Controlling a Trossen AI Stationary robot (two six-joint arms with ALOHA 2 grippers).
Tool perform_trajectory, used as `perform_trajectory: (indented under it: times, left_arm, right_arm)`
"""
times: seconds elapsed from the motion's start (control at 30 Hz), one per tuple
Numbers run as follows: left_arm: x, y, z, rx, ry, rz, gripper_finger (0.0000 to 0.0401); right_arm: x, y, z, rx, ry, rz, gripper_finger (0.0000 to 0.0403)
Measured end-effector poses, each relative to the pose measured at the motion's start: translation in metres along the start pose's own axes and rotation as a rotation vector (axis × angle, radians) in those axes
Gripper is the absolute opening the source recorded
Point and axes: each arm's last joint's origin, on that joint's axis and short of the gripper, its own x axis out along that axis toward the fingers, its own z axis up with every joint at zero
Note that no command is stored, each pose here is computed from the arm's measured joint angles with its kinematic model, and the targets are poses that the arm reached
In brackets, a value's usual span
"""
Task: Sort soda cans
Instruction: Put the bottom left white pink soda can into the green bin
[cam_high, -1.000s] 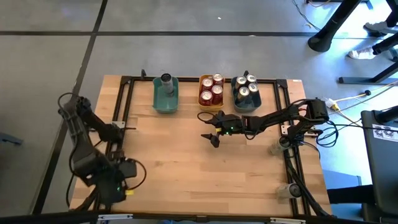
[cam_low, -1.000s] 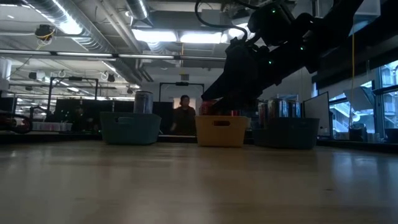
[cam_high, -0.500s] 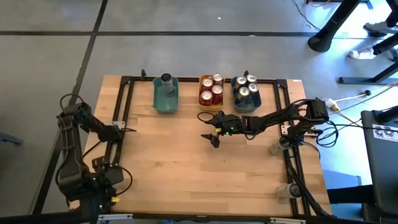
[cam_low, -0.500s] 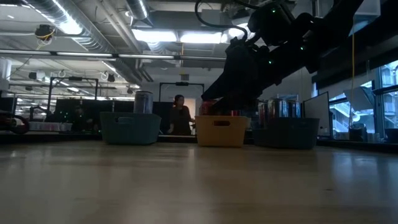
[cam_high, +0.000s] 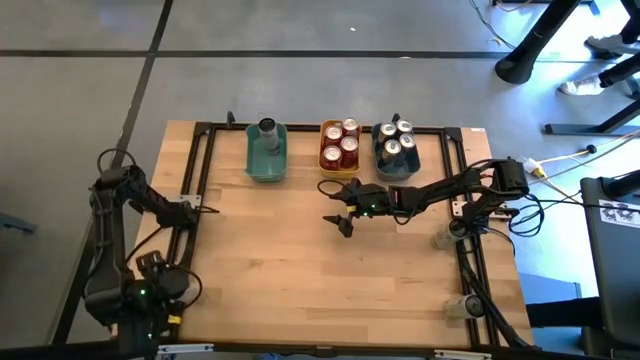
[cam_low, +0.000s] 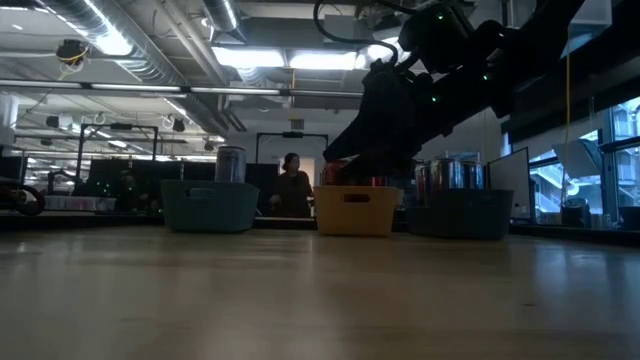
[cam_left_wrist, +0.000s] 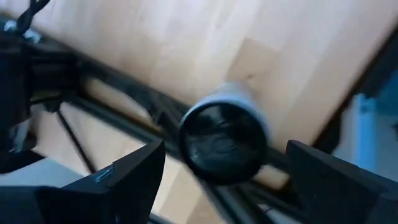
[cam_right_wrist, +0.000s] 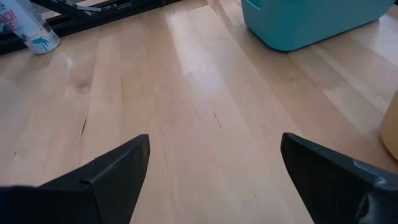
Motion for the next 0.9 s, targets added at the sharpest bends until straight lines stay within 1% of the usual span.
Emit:
perform_trajectory:
  times: [0.1,0.33,0.6,0.8,0.9]
  left_arm:
    - [0.006,0.002,-0.003,0.007,0.042,0.032,0.0321]
    - [0.012,0.001,-0.004,0.004,0.041,0.034,0.0321]
    - [0.027,0.000,-0.005,0.023,0.037,0.033,0.0321]
    - [0.045,-0.005,-0.007,0.036,0.037,-0.008,0.0321]
    - [0.051,-0.007,-0.009,0.034,0.041,-0.030,0.0310]
  right_arm:
    - [0.000,0.001,0.000,0.003,0.001,0.002,0.0360]
    - [0.000,0.005,-0.001,0.005,0.003,0.011,0.0360]
    - [-0.001,0.006,-0.002,0.009,0.003,0.014,0.0360]
    - [-0.001,0.010,-0.003,0.003,0.005,0.017,0.0360]
    - [-0.001,0.010,-0.003,0.003,0.004,0.007,0.0360]
